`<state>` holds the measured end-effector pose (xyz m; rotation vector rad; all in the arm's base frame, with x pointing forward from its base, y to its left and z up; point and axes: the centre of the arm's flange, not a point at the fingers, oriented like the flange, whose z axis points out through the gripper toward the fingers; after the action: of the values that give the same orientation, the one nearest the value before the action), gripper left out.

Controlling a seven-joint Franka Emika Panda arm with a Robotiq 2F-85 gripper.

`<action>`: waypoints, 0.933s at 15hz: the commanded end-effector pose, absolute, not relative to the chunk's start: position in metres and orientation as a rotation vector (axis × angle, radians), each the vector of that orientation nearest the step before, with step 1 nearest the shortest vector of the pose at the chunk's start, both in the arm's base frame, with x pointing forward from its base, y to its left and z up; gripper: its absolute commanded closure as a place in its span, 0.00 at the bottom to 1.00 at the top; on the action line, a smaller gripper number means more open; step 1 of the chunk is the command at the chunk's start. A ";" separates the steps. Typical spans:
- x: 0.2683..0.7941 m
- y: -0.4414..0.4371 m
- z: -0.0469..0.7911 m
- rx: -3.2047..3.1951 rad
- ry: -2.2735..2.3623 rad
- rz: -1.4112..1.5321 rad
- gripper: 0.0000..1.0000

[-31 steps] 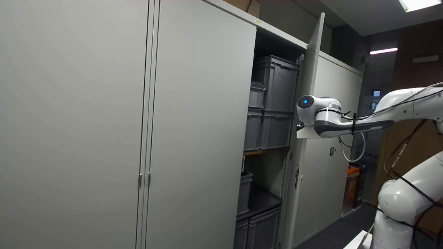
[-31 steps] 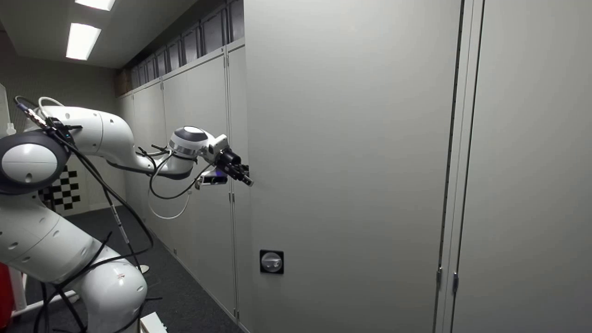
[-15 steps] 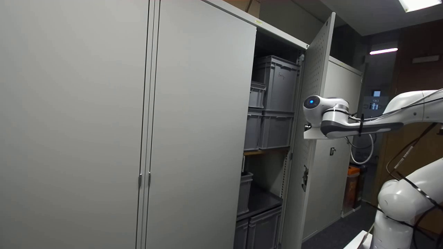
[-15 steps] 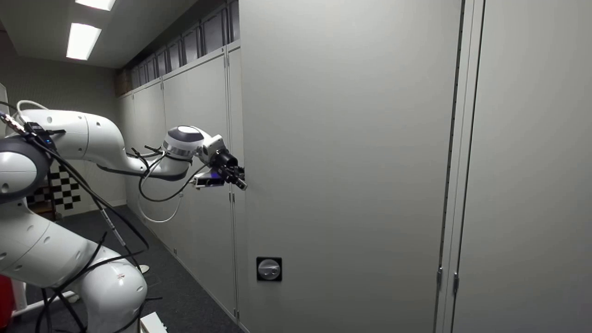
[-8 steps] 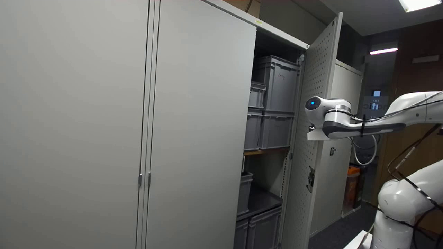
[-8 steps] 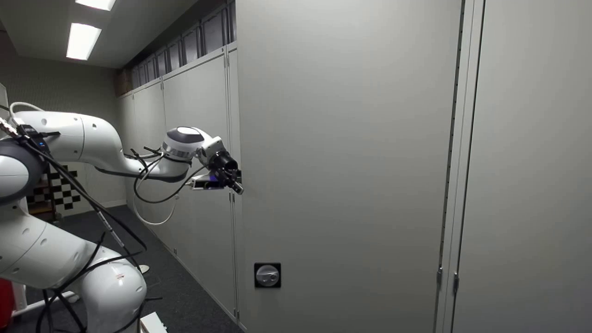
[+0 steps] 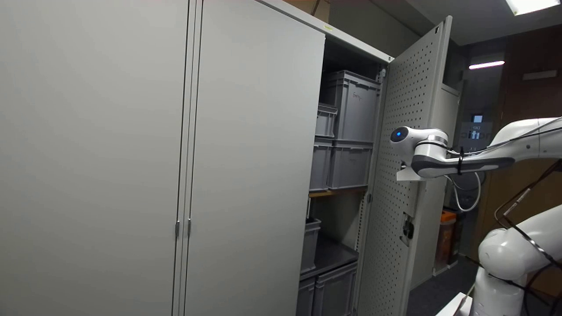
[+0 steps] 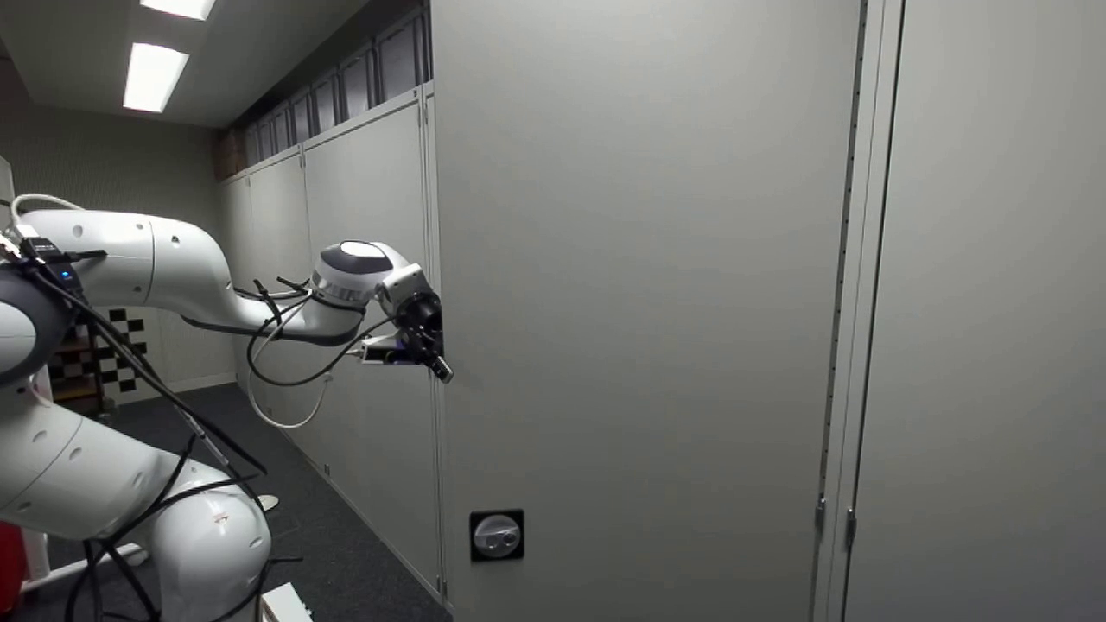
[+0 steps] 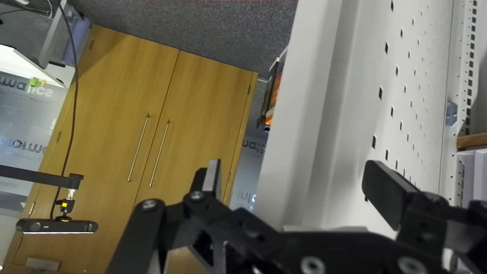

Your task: Open the locker on the right

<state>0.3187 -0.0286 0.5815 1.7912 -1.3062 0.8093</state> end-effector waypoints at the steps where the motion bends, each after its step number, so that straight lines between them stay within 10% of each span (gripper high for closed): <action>1: 0.312 -0.045 0.585 1.787 -1.325 0.772 0.00; 14: 0.318 -0.005 0.598 1.828 -1.231 0.875 0.00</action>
<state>0.3176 -0.0164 0.5876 1.7957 -1.2797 0.8464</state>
